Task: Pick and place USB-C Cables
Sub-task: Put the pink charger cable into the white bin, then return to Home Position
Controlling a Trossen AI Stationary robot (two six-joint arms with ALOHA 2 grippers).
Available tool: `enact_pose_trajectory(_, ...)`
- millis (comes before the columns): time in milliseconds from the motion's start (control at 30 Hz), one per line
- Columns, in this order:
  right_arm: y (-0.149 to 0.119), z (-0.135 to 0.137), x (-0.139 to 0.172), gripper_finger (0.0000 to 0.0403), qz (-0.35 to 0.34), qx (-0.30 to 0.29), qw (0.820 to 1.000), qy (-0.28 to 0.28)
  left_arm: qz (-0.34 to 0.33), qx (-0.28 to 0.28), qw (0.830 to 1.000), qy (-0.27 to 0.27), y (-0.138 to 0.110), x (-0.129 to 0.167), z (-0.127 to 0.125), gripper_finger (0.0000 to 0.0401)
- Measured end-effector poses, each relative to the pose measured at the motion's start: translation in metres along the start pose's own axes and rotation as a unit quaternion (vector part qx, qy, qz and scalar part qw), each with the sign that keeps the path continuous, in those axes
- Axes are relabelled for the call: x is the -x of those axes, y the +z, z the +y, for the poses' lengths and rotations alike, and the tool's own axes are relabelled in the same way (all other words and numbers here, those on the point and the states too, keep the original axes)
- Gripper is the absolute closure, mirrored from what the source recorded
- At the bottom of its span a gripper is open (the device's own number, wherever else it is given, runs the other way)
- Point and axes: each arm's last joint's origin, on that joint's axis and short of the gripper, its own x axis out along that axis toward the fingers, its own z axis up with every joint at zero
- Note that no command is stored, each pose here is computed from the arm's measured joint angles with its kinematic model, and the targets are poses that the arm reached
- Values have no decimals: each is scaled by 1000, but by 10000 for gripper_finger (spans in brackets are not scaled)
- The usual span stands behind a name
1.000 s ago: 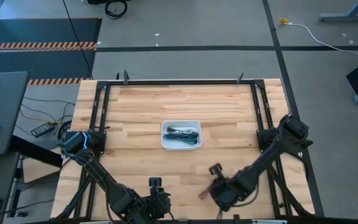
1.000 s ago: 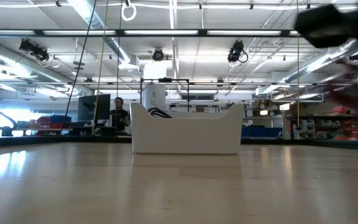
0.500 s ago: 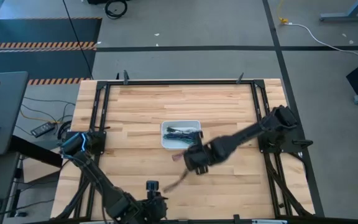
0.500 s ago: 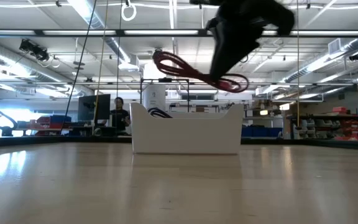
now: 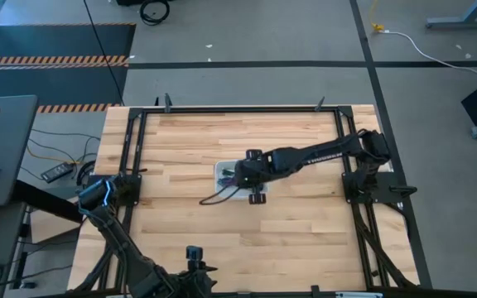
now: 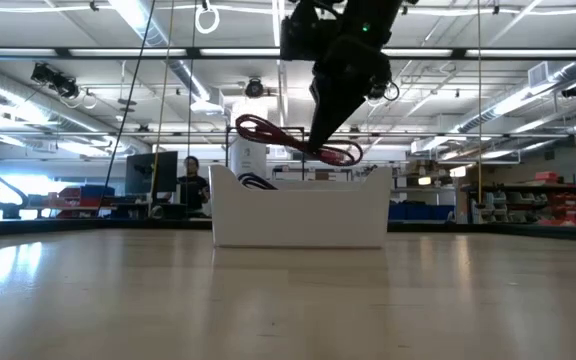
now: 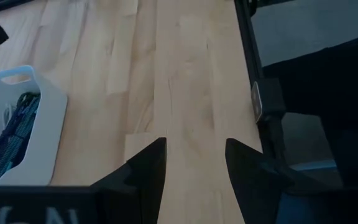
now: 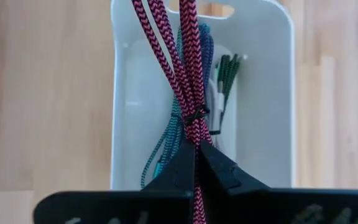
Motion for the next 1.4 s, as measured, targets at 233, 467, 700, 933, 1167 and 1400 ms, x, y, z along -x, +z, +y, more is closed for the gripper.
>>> enact_pose_trajectory(233,-9,-13,-12,363,15,-33,999,16,1,-15,1000,2,0,-1,1,229)
enact_pose_trajectory(467,-8,-14,-14,269,3,-38,999,18,3,-26,1000,5,2,-4,4,229)
enact_pose_trajectory(700,-16,-17,14,222,15,-51,998,28,10,-80,996,30,14,-22,22,229)
enact_pose_trajectory(933,-39,-23,85,235,11,-84,996,5,52,-108,991,60,33,-57,69,230)
enact_pose_trajectory(1167,-71,-15,127,242,2,-97,995,0,133,-64,984,96,53,-71,166,230)
enact_pose_trajectory(1400,-93,-1,125,243,-2,-83,996,11,203,8,979,13,58,-85,257,230)
